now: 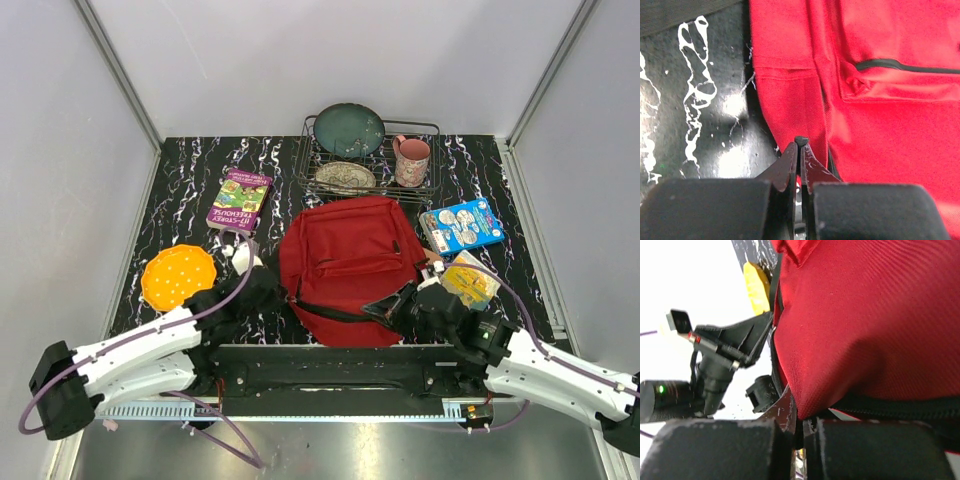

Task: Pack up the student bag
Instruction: Unzip the student bag at the center of the board.

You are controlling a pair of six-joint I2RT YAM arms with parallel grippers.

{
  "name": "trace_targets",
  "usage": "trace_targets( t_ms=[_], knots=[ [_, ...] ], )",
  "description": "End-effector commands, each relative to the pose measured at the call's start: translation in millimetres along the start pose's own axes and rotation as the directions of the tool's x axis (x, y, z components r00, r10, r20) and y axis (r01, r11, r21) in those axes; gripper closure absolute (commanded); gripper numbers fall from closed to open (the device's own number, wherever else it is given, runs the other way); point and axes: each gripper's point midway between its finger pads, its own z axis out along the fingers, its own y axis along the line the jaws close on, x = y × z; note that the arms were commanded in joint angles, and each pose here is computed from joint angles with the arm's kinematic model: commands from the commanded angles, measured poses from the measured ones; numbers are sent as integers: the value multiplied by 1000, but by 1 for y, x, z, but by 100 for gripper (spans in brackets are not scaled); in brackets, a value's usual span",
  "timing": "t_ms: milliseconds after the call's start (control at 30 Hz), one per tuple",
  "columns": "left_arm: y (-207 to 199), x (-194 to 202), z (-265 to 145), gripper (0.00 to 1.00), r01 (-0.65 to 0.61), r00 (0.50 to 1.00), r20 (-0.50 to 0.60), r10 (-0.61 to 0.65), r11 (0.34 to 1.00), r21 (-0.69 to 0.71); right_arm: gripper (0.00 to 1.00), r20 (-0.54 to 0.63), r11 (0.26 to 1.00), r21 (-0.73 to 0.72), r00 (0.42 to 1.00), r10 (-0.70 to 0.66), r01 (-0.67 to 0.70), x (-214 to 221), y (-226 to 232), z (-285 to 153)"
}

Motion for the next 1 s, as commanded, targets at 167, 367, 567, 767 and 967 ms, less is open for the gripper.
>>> trace_targets(
  t_ms=[167, 367, 567, 767, 967],
  knots=[
    [59, -29, 36, 100, -201, 977, 6, 212, 937, -287, 100, -63, 961, -13, 959, -276, 276, 10, 16, -2],
    [59, -49, 53, 100, -221, 971, 9, 238, 915, -336, 100, -75, 927, -127, 929, -362, 352, 19, 47, -9],
    [37, -64, 67, 100, -249, 962, 40, 268, 932, -262, 100, -115, 897, -141, 893, -436, 420, 27, 57, -18],
    [35, -64, 78, 100, -272, 960, -4, 281, 928, -255, 100, -87, 878, -152, 879, -469, 454, 24, 72, -18],
    [7, -74, 46, 23, -252, 964, 61, 259, 963, -96, 100, -45, 861, -92, 861, -506, 501, 16, 90, 2]
  ],
)
